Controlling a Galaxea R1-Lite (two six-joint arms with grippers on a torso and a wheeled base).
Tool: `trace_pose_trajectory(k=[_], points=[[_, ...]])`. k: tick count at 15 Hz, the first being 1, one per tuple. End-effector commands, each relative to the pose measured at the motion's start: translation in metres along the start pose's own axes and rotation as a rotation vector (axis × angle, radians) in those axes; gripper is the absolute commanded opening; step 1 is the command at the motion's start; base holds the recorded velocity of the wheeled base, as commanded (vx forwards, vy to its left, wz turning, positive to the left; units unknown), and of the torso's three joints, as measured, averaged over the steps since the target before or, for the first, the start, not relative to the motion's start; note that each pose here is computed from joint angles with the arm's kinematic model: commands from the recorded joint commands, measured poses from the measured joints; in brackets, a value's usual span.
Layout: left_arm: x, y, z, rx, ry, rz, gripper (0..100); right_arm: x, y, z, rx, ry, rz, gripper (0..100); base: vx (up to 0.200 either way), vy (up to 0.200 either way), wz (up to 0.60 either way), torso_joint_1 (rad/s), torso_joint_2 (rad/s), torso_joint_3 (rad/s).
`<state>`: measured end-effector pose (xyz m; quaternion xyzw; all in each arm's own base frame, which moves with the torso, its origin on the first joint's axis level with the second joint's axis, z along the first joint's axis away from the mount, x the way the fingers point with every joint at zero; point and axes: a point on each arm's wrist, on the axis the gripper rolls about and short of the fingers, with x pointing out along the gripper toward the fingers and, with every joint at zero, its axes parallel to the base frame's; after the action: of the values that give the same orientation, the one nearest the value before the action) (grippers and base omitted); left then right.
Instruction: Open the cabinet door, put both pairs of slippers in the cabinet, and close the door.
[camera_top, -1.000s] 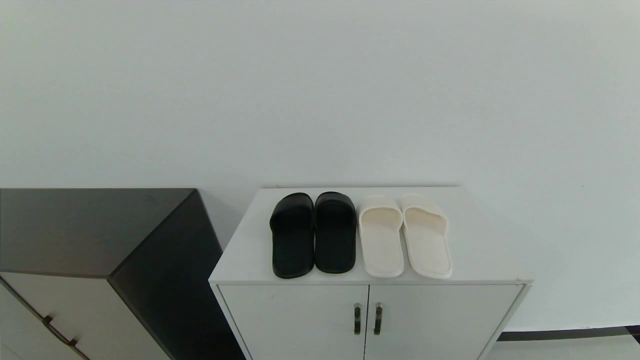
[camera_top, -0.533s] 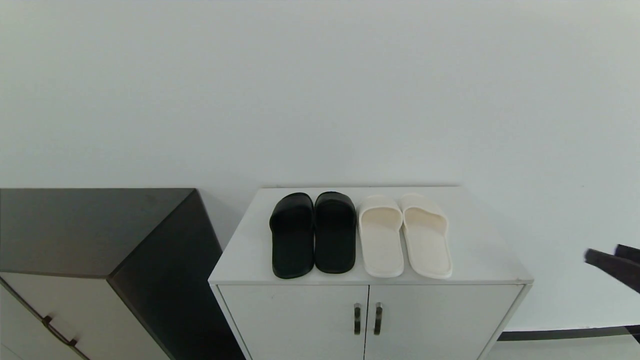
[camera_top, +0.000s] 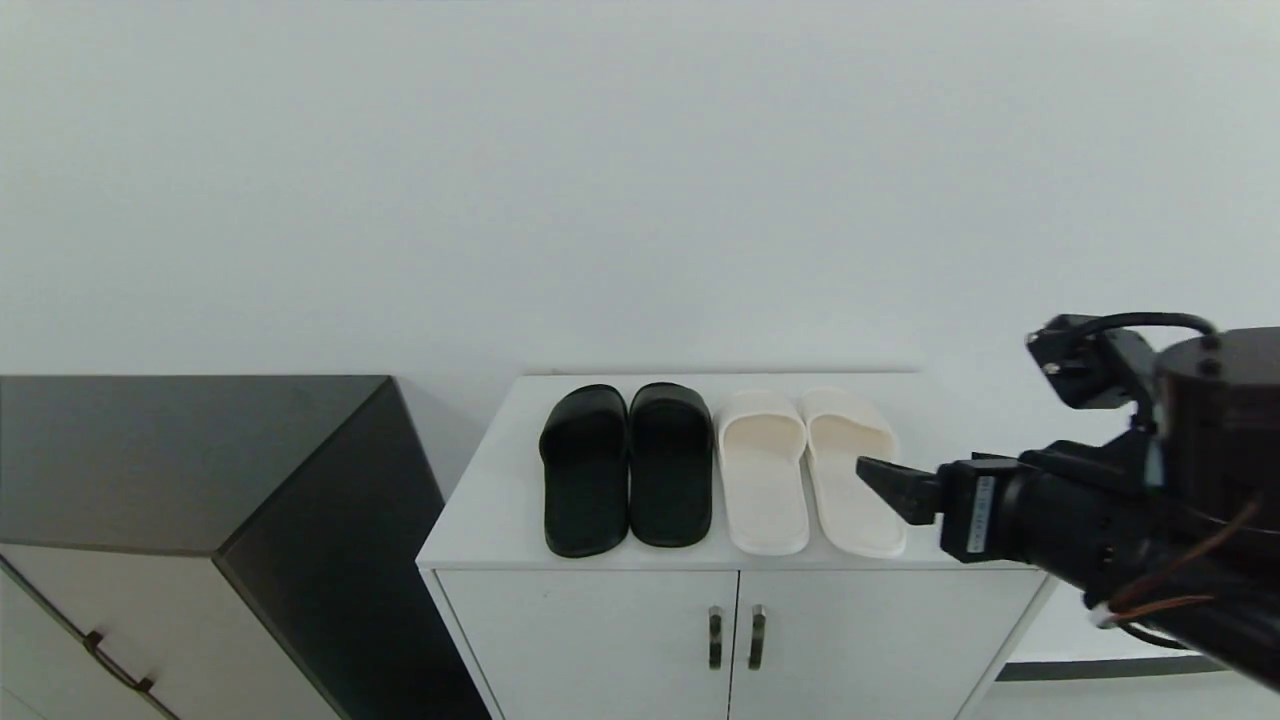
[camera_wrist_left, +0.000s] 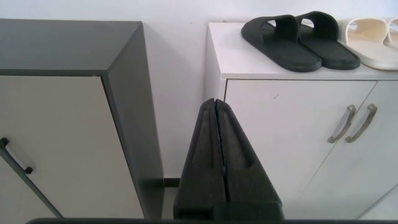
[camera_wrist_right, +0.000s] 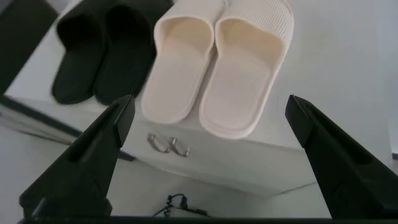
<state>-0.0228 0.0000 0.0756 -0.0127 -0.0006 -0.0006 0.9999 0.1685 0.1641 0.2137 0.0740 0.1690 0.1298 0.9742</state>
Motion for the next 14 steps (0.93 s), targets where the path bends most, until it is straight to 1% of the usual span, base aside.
trace_pose_trajectory(k=[1,3,4,8,10,14], points=[[0.0,0.0,0.0,-0.001,0.001,0.001,0,0.052,0.028,-0.02,-0.023,0.031,-0.09,100,0.0,0.0,0.0,0.0,0.0,0.0],[0.0,0.0,0.0,-0.001,0.001,0.001,0,0.075,0.036,-0.028,-0.034,0.003,-0.139,100,0.0,0.0,0.0,0.0,0.0,0.0],[0.0,0.0,0.0,0.001,0.001,0.001,0,0.084,0.037,-0.031,-0.041,0.003,-0.162,100,0.0,0.0,0.0,0.0,0.0,0.0],[0.0,0.0,0.0,-0.001,0.001,0.001,0,0.104,0.035,-0.035,-0.059,-0.005,-0.191,100,0.0,0.0,0.0,0.0,0.0,0.0],[0.0,0.0,0.0,-0.001,0.001,0.001,0,0.115,0.037,-0.041,-0.07,-0.025,-0.189,100,0.0,0.0,0.0,0.0,0.0,0.0],[0.0,0.0,0.0,-0.001,0.0,0.001,0,0.136,0.031,-0.049,-0.082,-0.048,-0.208,100,0.0,0.0,0.0,0.0,0.0,0.0]])
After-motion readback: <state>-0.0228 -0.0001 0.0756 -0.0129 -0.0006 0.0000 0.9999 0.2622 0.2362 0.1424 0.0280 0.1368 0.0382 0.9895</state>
